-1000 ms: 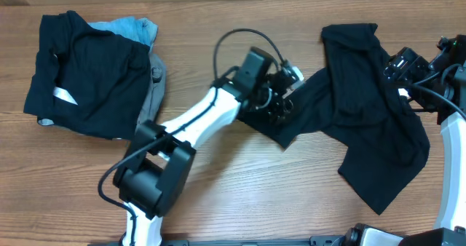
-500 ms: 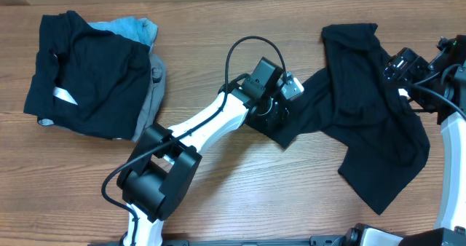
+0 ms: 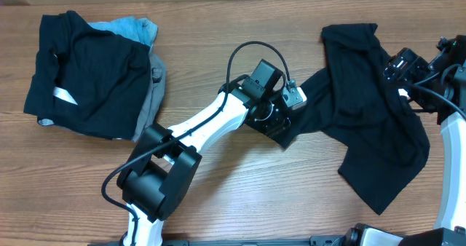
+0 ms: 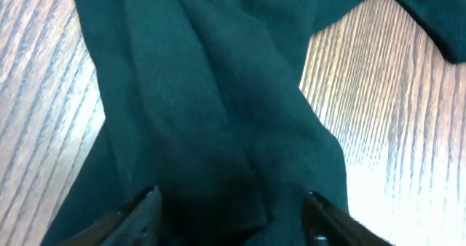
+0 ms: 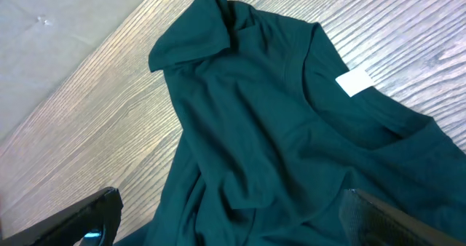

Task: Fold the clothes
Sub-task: 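Reach left gripper to the t-shirt's left sleeve and grasp it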

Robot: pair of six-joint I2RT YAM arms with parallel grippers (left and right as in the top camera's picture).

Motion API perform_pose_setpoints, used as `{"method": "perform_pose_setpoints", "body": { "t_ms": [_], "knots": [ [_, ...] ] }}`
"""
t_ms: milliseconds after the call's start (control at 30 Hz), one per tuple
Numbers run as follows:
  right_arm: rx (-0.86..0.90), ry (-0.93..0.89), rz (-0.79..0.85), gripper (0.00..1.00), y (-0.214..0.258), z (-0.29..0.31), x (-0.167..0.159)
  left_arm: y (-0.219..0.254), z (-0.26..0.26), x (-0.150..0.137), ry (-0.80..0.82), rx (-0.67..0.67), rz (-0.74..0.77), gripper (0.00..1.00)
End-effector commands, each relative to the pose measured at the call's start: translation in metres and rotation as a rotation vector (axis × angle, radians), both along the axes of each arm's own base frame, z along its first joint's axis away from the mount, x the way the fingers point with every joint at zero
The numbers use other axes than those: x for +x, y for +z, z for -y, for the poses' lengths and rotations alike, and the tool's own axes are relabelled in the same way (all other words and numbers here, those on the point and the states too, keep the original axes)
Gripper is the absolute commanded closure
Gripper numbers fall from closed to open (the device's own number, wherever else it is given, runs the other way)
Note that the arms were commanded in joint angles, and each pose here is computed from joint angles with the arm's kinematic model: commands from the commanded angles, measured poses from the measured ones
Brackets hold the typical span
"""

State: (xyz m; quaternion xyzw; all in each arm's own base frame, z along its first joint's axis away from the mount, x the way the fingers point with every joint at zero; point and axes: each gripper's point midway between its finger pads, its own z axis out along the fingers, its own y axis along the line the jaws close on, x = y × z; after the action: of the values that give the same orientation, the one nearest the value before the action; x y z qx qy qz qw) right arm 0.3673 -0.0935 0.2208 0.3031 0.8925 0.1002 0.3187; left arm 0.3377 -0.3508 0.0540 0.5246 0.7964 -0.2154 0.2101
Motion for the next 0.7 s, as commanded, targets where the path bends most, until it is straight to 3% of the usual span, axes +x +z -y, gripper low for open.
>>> {"method": "perform_pose_setpoints", "body": {
  "t_ms": [0,67,200,233,333,467,667],
  "knots": [
    [-0.008,0.009,0.010,0.00,0.004,-0.001,0.001,0.002,0.002,0.008,-0.034,0.011,0.060,0.26],
    [-0.007,0.009,0.009,0.00,0.003,-0.001,0.001,0.001,0.002,0.009,-0.053,0.016,0.074,0.13],
    [-0.007,0.009,0.009,0.00,0.003,-0.001,0.001,-0.013,0.001,0.008,-0.054,0.032,0.053,0.13],
    [-0.007,0.009,0.009,0.00,0.003,-0.001,0.001,-0.019,0.001,0.008,-0.054,0.037,0.046,0.15],
    [-0.007,0.009,0.009,0.00,0.003,-0.001,0.000,-0.029,0.002,0.008,-0.053,0.043,0.035,0.34],
    [-0.007,0.009,0.009,0.00,0.003,-0.001,0.001,-0.024,0.005,0.013,-0.038,0.028,0.042,0.47],
    [-0.007,0.009,0.009,0.00,0.003,-0.001,0.001,0.003,0.017,0.031,-0.001,-0.018,0.070,0.44]
  ]
}}
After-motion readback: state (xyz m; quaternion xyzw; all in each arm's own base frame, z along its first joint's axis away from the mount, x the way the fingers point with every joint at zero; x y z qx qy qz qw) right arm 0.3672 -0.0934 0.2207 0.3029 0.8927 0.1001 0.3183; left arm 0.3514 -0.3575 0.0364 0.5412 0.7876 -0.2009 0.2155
